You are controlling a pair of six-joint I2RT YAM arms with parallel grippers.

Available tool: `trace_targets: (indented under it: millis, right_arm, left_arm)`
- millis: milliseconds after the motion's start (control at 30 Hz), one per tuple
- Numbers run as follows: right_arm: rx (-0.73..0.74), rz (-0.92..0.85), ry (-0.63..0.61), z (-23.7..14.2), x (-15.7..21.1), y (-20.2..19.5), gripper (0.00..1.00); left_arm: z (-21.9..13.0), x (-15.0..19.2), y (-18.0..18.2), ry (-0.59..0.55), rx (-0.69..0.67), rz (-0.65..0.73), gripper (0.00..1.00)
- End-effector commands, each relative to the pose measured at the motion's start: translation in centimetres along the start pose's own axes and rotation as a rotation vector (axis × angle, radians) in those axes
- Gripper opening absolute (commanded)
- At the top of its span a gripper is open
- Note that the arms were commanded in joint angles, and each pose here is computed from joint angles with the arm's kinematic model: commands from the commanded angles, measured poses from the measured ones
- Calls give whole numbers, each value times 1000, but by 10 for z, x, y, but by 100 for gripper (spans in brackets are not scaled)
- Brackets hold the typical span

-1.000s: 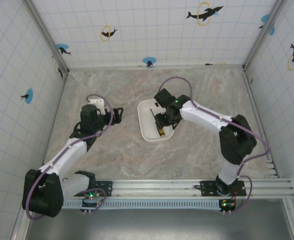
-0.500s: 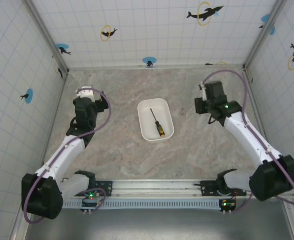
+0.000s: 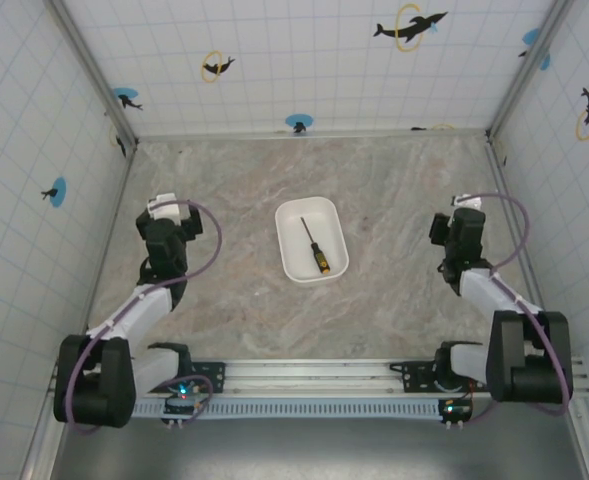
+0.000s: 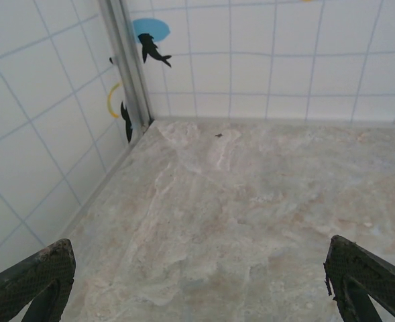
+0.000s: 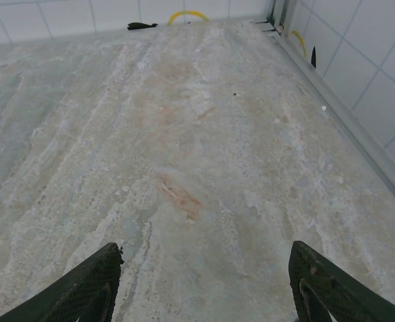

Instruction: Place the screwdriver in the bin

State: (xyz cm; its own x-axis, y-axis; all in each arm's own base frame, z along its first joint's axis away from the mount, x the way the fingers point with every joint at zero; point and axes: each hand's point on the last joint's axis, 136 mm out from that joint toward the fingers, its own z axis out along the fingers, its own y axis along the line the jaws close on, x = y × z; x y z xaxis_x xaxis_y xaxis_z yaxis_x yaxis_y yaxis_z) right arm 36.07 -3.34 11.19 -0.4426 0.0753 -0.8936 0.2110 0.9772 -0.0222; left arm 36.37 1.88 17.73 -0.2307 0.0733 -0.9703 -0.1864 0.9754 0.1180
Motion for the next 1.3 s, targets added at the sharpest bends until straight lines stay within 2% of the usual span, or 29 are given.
trace_targets:
  millis: [0, 333, 767, 833, 867, 1267]
  right_arm:
    - [-32, 67, -209, -2, -35, 4, 68]
    - [-18, 57, -239, 14, -16, 7, 68]
    - [-13, 49, -241, 14, -16, 8, 70]
    - [-13, 47, -238, 14, -16, 9, 72]
    - [-13, 48, -239, 14, -16, 9, 73]
    - [-13, 47, -236, 14, -15, 9, 91]
  left_arm:
    - [4, -13, -6, -88, 79, -38, 97]
    - [0, 9, -17, -139, 189, -55, 97]
    - [12, 39, -11, -103, 139, -78, 97]
    - [21, 45, -13, -74, 138, -81, 97]
    - [24, 42, -14, -95, 138, -74, 97]
    - [24, 48, -20, -67, 161, -49, 97]
